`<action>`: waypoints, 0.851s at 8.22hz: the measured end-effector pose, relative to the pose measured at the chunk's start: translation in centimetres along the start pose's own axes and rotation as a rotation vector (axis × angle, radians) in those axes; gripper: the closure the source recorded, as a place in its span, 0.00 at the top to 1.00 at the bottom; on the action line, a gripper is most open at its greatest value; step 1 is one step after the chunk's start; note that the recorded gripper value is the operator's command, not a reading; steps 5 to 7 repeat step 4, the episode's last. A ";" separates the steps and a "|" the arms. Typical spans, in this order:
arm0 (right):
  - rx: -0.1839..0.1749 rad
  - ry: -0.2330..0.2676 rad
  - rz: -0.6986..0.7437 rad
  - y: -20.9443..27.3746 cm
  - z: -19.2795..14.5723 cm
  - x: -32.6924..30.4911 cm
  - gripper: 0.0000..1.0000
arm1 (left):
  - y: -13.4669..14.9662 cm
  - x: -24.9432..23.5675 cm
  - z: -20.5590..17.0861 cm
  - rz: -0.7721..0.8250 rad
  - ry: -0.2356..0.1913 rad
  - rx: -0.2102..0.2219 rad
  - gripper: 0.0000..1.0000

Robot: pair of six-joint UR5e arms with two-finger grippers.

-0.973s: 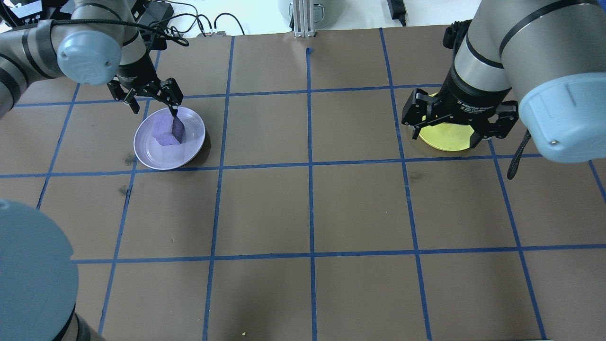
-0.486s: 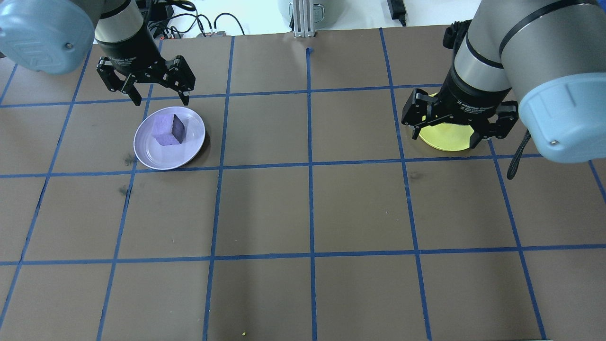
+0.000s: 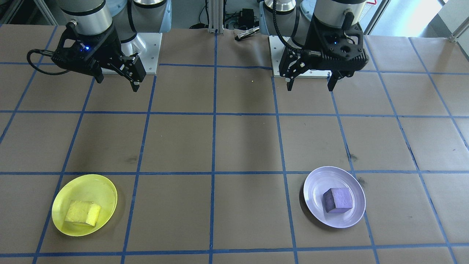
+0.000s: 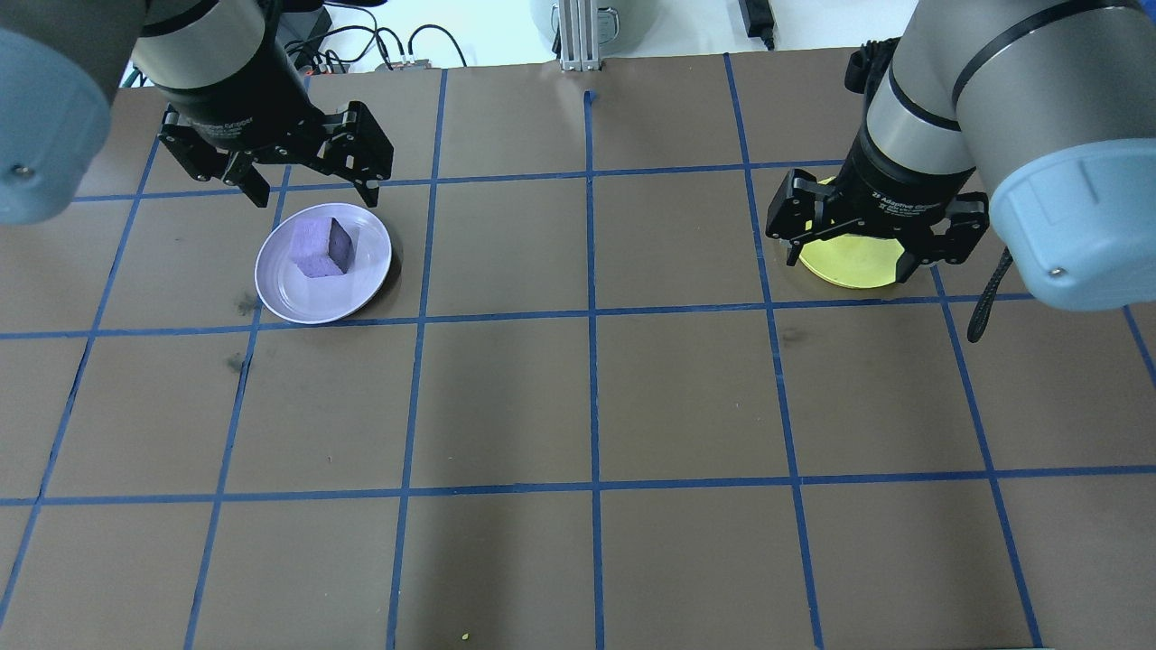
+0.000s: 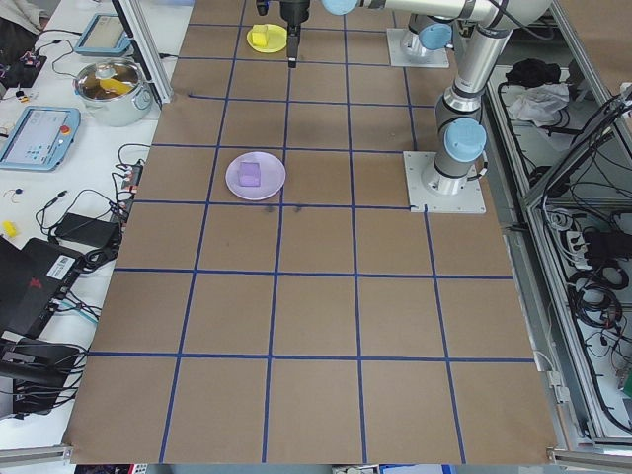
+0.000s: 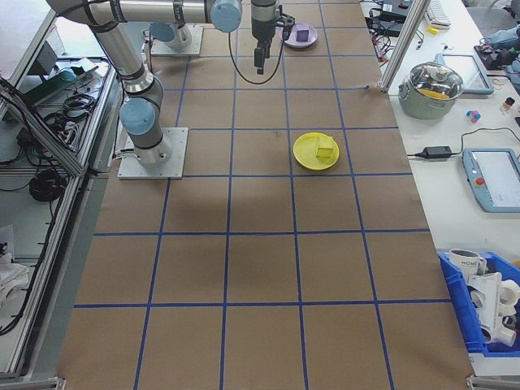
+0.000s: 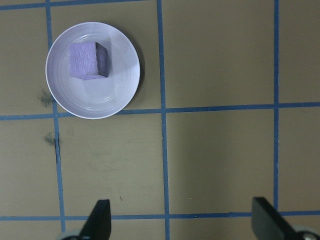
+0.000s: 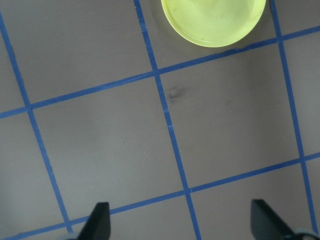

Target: Sort blocks by color into plates

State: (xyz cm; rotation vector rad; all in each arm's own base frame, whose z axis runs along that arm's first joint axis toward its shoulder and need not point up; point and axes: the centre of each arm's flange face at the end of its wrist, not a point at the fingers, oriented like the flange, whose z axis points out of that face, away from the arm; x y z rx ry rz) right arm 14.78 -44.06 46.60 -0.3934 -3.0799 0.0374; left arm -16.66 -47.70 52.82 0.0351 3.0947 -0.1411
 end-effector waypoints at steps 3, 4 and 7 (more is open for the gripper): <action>0.001 0.000 0.000 0.0 -0.1 0.0 1.00 | 3.2 0.1 -0.1 0.009 0.001 0.007 1.00; 0.001 0.000 0.000 0.0 -0.1 0.0 1.00 | 3.5 0.1 -0.1 0.010 -0.002 0.008 1.00; 0.001 0.000 0.000 0.0 -0.1 0.0 1.00 | 3.5 0.1 -0.1 0.010 -0.002 0.008 1.00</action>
